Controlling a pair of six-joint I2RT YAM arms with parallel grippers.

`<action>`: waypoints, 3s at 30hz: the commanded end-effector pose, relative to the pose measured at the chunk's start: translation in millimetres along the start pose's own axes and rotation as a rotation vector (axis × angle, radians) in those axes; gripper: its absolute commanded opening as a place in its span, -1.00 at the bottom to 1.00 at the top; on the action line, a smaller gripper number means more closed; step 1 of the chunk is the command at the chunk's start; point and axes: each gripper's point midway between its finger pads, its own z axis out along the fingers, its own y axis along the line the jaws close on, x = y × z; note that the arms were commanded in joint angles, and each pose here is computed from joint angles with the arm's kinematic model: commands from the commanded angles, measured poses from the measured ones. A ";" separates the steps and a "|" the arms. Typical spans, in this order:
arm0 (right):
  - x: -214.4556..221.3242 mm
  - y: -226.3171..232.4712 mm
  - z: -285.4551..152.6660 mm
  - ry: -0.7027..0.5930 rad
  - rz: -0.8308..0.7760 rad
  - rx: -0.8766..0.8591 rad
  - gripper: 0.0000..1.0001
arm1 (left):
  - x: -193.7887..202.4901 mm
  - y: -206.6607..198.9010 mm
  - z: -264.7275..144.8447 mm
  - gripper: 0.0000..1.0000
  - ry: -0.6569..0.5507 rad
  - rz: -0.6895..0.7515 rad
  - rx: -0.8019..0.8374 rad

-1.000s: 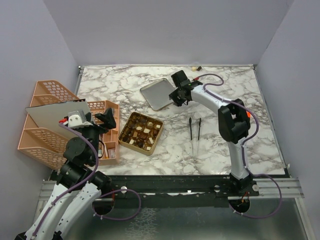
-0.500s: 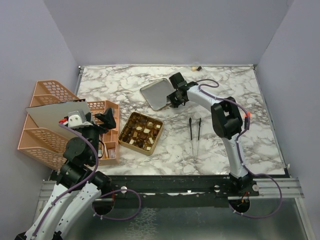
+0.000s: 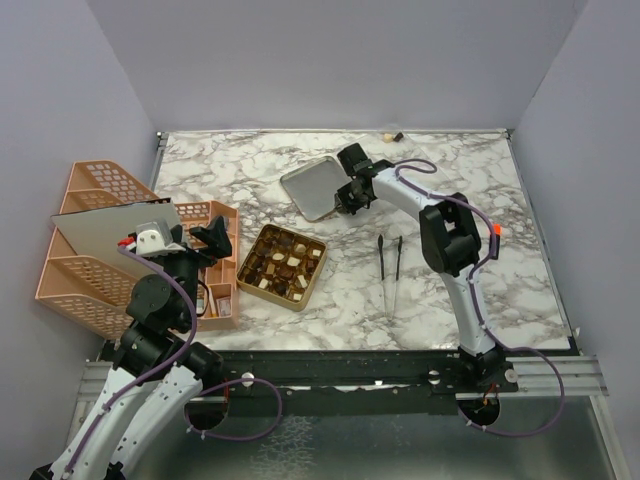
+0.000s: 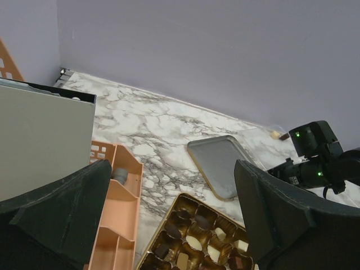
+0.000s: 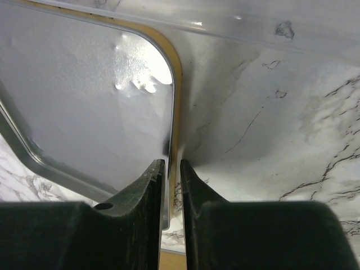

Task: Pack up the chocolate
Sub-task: Pick up the box lid from the center of the board.

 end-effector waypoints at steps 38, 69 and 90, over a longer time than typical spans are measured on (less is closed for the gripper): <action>17.7 76.3 -162.3 0.053 -0.482 -0.772 -0.99 | 16.1 -44.3 13.2 0.97 0.202 -0.020 0.123; 72.3 -34.8 -257.0 0.189 -0.970 -1.120 -0.99 | 47.2 -151.0 19.7 -0.04 0.540 -0.326 0.427; 56.5 -33.7 -240.5 0.103 -0.975 -1.009 -0.43 | 41.3 -151.4 23.0 -0.88 0.502 -0.415 0.405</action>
